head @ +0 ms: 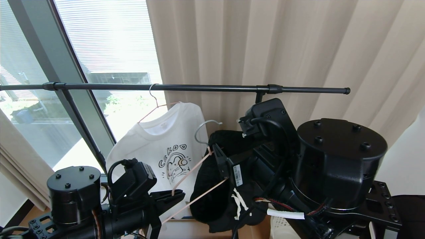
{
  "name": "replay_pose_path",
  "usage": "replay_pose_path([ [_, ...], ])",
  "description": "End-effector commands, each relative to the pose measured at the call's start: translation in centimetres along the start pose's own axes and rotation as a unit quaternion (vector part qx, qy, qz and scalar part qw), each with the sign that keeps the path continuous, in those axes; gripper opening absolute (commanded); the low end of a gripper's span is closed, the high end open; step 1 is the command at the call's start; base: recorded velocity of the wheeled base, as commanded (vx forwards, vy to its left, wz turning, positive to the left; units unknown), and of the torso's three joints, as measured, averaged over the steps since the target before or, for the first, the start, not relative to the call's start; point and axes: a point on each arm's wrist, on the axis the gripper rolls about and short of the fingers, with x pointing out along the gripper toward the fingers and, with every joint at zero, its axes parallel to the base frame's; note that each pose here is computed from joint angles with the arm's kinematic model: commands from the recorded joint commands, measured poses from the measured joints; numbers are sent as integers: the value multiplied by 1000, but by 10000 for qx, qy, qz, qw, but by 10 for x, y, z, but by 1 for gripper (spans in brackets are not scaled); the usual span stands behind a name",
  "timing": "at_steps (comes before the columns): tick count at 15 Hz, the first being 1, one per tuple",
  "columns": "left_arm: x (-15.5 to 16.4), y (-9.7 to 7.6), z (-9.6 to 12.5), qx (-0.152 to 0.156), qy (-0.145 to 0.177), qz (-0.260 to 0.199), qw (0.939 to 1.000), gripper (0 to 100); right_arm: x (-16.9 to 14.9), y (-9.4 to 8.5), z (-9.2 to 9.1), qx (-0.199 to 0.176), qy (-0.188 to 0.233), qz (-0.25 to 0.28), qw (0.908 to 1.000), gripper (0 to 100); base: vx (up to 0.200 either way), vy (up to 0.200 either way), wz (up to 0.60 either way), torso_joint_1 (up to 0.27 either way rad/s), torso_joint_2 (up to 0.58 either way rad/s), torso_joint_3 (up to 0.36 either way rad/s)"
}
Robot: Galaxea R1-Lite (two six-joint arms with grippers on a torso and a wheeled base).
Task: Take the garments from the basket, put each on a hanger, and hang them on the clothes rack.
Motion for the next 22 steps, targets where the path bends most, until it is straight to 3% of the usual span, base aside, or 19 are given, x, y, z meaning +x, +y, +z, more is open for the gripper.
replay_pose_path([
  [1, 1, 2, -1, -11, 8, 29, 10000, 0, 0, 0, 0, -2, 1, 4, 10000, 100, 0, 0, 0, 0, 0, 0],
  [13, 0, 2, 1, -98, -106, 48, 9999, 0, -3, -4, -2, -74, 42, -42, 10000, 100, 0, 0, 0, 0, 0, 0],
  [14, 0, 2, 1, -98, -106, 48, 9999, 0, -7, -11, -1, -198, 49, -94, 9997, 100, 0, 0, 0, 0, 0, 0],
  [15, 0, 2, 1, -98, -106, 48, 9999, 0, -13, -25, -3, -581, 138, -164, 9981, 100, 0, 0, 0, 0, 0, 0],
  [18, 0, 1, 0, -124, -93, 38, 9999, 0, -24, -40, -13, -1069, 375, -185, 9934, 100, 0, 0, 0, 0, 0, 0],
  [21, 0, 1, 0, -130, -94, 30, 9999, 0, -21, -40, -24, -1111, 597, -189, 9918, 100, 0, 0, 0, 0, 0, 0],
  [22, 0, 0, 1, -148, -102, 24, 9998, 0, -9, -37, -35, -1002, 787, -276, 9915, 100, 0, 0, 0, 0, 0, 0],
])
